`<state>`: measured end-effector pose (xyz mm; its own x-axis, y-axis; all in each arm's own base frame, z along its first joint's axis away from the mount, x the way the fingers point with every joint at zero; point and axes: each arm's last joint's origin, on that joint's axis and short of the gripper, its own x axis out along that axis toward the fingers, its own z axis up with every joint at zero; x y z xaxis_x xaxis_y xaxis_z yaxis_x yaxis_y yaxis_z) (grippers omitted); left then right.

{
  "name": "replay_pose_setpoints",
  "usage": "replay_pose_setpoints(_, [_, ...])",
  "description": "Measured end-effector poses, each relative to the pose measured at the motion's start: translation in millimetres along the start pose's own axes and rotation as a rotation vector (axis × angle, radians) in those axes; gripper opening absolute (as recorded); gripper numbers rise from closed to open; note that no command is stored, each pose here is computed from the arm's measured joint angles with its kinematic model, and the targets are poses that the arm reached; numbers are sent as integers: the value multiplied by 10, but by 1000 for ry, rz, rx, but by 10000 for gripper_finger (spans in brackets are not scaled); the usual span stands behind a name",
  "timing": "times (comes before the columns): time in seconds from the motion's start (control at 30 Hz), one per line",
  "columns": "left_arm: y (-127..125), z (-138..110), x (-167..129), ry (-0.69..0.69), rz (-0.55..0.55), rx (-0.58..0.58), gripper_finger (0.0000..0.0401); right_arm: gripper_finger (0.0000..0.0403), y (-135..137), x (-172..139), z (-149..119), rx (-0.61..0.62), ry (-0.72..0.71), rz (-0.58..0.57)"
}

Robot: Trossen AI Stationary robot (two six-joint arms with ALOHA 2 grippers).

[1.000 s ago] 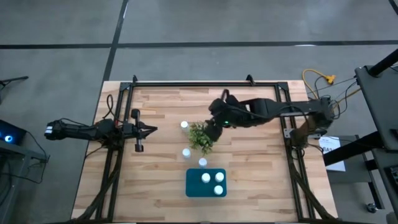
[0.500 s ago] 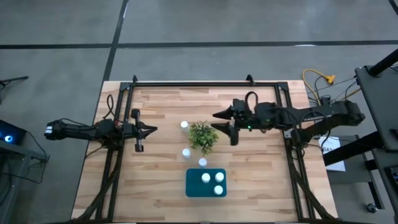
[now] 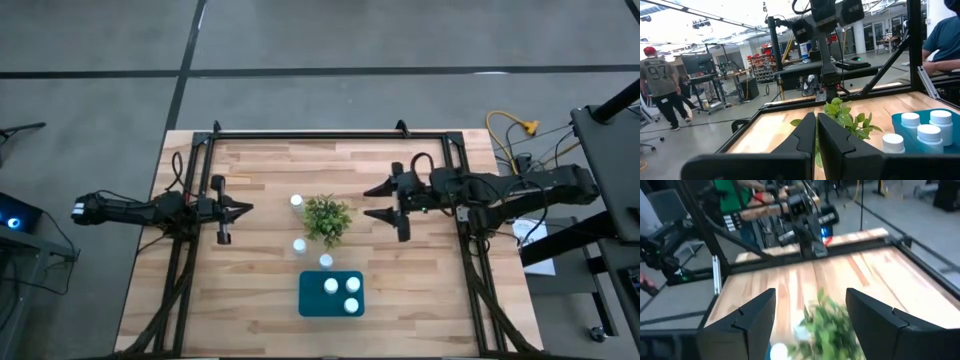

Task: Pick and place pill bottles into a basket
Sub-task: Put the white medicine bottle into the blue bin

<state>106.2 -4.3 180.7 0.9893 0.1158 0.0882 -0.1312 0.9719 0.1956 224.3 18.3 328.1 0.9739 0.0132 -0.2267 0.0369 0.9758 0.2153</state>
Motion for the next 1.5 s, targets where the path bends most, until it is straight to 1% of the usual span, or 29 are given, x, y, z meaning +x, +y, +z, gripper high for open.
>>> replay_pose_setpoints(0.03, [0, 0, 0, 0, 0, 0, 1, 231, -9, -44, -12, 5, 15, -7])
replay_pose_setpoints(0.1, [0, 0, 0, 0, 0, 0, 1, 230, -23, -133, -43, -34, 9, -5])
replay_pose_setpoints(0.17, [0, 0, 0, 0, 0, 0, 1, 228, -35, -198, -70, -62, -32, 5])
replay_pose_setpoints(0.23, [0, 0, 0, 0, 0, 0, 1, 228, -54, -270, -128, -61, -57, 10])
replay_pose_setpoints(0.33, [0, 0, 0, 0, 0, 0, 1, 230, -102, -337, -303, -56, -49, 8])
replay_pose_setpoints(0.4, [0, 0, 0, 0, 0, 0, 1, 231, -136, -354, -437, -35, -72, 14])
replay_pose_setpoints(0.5, [0, 0, 0, 0, 0, 0, 1, 230, -183, -383, -620, -25, -159, 34])
replay_pose_setpoints(0.6, [0, 1, 0, -1, 0, -1, 1, 228, -231, -397, -817, -51, -243, 52])
replay_pose_setpoints(0.7, [0, 1, 0, -1, 0, 0, 1, 229, -263, -437, -939, -53, -321, 69])
replay_pose_setpoints(0.77, [0, 1, 0, -1, 0, 0, 1, 231, -286, -453, -1033, -60, -320, 73])
replay_pose_setpoints(0.83, [0, 1, 0, -1, 0, 0, 1, 233, -296, -468, -1109, -99, -305, 101])
replay_pose_setpoints(0.93, [0, 1, 0, -1, 0, 0, 1, 232, -295, -509, -1171, -160, -311, 154])
replay_pose_setpoints(1.23, [0, 1, 0, -1, 0, 0, 1, 235, -379, -629, -1382, -100, -343, 96])
replay_pose_setpoints(1.4, [1, 2, 0, -2, 1, -1, 1, 240, -400, -714, -1433, -141, -399, 89])
replay_pose_setpoints(1.5, [0, 1, 0, -1, 1, 0, 1, 239, -417, -737, -1497, -140, -389, 89])
